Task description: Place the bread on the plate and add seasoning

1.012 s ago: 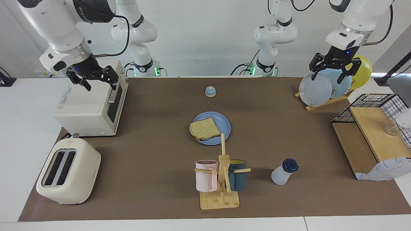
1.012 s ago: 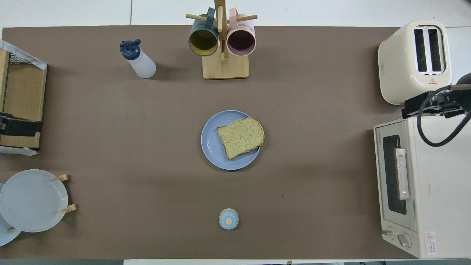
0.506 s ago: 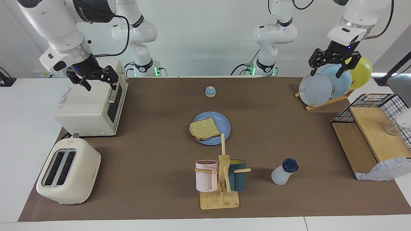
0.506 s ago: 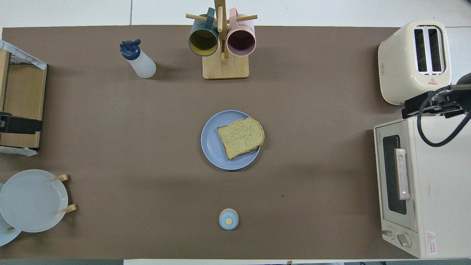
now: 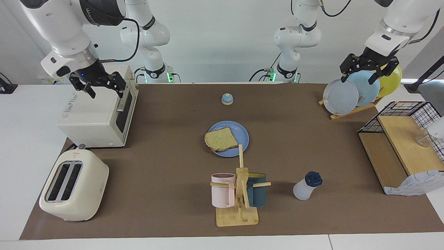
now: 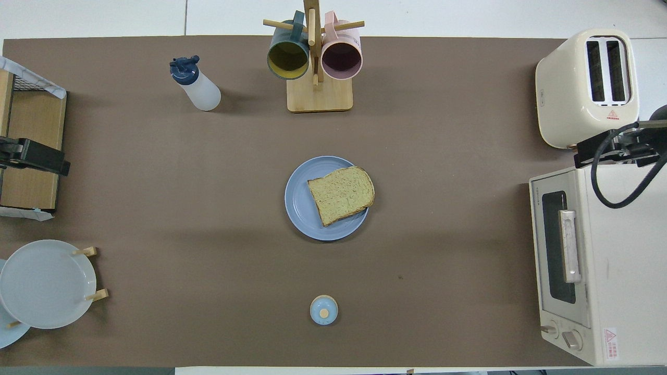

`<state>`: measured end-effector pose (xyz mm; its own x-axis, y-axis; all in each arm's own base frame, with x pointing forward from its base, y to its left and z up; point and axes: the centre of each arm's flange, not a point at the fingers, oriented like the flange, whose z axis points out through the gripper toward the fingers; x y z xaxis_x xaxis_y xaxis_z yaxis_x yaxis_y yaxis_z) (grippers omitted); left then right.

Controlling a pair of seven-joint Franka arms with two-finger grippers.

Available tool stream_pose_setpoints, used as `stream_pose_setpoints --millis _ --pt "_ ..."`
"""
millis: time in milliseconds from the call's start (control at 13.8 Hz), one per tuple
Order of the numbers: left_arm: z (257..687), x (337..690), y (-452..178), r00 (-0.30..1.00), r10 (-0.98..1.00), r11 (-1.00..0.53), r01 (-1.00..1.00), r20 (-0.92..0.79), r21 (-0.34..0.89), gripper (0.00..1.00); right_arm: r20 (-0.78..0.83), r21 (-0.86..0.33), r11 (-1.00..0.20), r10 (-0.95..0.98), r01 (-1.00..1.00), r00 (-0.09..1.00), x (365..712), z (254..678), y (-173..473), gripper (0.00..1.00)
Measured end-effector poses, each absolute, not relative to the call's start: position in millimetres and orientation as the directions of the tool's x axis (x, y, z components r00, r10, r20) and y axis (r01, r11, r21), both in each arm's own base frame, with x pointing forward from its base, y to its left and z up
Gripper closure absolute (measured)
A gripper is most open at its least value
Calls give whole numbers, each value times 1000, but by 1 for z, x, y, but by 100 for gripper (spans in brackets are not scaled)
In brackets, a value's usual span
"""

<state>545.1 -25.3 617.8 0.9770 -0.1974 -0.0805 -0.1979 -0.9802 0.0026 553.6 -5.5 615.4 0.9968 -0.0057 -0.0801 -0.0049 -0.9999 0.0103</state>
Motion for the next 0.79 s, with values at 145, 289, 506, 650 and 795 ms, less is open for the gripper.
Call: stream_pose_setpoints --millis 145,289,506,650,795 --pt "613 533 -24 976 -196 -980 -197 -91 5 0 -80 10 -1000 -6 -5 997 554 615 -5 0" --pt "623 522 -21 978 -194 -981 -194 -81 5 0 -80 10 -1000 -5 -4 997 554 615 -5 0" --pt "633 514 -17 979 -189 -982 -189 -72 5 0 -80 10 -1000 -5 -4 997 554 615 -5 0" --pt "635 514 -16 980 -188 -982 -188 -68 4 0 -80 10 -1000 -5 -4 997 554 615 -5 0" --pt "636 515 -18 980 -192 -981 -192 -60 3 0 -80 10 -1000 -5 -4 997 554 615 -5 0"
